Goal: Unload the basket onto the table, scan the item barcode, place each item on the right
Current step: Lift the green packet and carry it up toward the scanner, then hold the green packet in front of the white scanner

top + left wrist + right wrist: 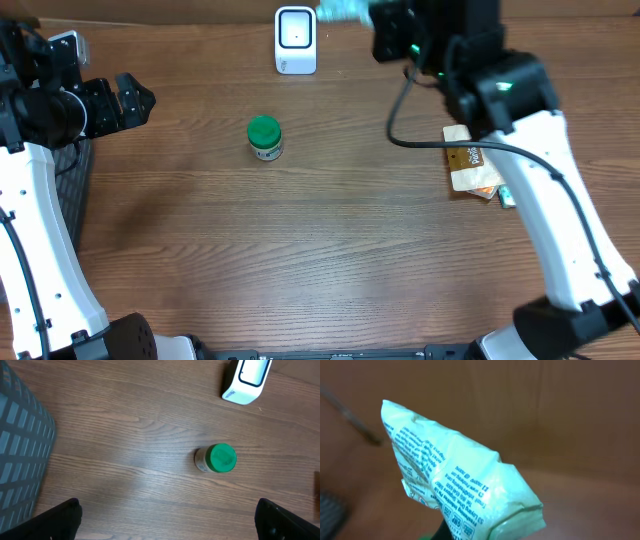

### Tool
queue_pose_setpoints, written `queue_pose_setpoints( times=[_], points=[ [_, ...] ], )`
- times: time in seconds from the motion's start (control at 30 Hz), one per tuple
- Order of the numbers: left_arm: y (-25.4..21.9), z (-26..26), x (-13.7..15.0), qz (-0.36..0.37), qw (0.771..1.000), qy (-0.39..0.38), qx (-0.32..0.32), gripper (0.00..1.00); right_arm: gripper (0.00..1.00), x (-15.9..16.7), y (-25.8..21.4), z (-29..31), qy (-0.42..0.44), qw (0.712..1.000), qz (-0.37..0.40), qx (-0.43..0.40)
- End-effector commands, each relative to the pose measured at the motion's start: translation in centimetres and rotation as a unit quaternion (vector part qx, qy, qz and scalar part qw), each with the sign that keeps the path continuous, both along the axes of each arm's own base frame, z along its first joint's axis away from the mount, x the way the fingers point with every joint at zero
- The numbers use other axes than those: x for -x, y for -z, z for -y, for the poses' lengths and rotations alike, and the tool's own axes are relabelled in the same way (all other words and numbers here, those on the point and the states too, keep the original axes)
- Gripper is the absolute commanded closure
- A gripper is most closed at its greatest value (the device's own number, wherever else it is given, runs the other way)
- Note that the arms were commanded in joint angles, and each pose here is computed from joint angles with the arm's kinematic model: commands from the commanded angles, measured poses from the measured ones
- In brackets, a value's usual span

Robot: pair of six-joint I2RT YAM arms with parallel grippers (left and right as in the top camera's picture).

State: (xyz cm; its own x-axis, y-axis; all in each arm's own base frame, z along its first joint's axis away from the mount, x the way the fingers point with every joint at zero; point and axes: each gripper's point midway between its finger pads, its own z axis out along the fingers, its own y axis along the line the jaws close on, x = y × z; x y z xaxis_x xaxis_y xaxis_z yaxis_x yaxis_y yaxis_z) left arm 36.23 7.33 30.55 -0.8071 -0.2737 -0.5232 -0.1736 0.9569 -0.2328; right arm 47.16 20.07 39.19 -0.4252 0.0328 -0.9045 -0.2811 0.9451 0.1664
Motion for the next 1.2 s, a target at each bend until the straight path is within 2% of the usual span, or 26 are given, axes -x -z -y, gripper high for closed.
queue_pose_setpoints(
  times=[0.0, 0.1, 0.3, 0.47, 0.57, 0.83, 1.17],
  points=[
    [-0.1, 0.2, -0.2, 0.004, 1.000, 0.010, -0.005, 0.00, 0.96, -3.9, 2.6, 0.4, 0.081, 0.986, 0.049, 0.140],
    [-0.1, 0.2, -0.2, 0.004, 1.000, 0.010, -0.005, 0.00, 0.96, -6.5, 3.9, -0.8, 0.098, 0.965, 0.093, 0.224],
    [-0.1, 0.2, -0.2, 0.004, 1.000, 0.010, -0.005, 0.00, 0.96, -11.1, 8.1, -3.0, 0.101, 0.890, 0.156, 0.417],
    [-0.1, 0.2, -0.2, 0.003, 1.000, 0.010, -0.005, 0.00, 0.96, -14.2, 12.0, -4.8, 0.082, 0.826, 0.202, 0.520],
    [-0.1, 0.2, -0.2, 0.004, 1.000, 0.010, -0.005, 0.00, 0.96, -15.0, 15.0, -5.7, 0.055, 0.802, 0.202, 0.559],
    [-0.1, 0.2, -0.2, 0.004, 1.000, 0.010, -0.005, 0.00, 0.96, -15.9, 20.0, -7.0, 0.009, 0.794, 0.193, 0.577],
    [-0.1, 0.2, -0.2, 0.004, 1.000, 0.010, -0.005, 0.00, 0.96, -15.9, 20.4, -7.0, 0.008, 0.793, 0.191, 0.578]
  ],
)
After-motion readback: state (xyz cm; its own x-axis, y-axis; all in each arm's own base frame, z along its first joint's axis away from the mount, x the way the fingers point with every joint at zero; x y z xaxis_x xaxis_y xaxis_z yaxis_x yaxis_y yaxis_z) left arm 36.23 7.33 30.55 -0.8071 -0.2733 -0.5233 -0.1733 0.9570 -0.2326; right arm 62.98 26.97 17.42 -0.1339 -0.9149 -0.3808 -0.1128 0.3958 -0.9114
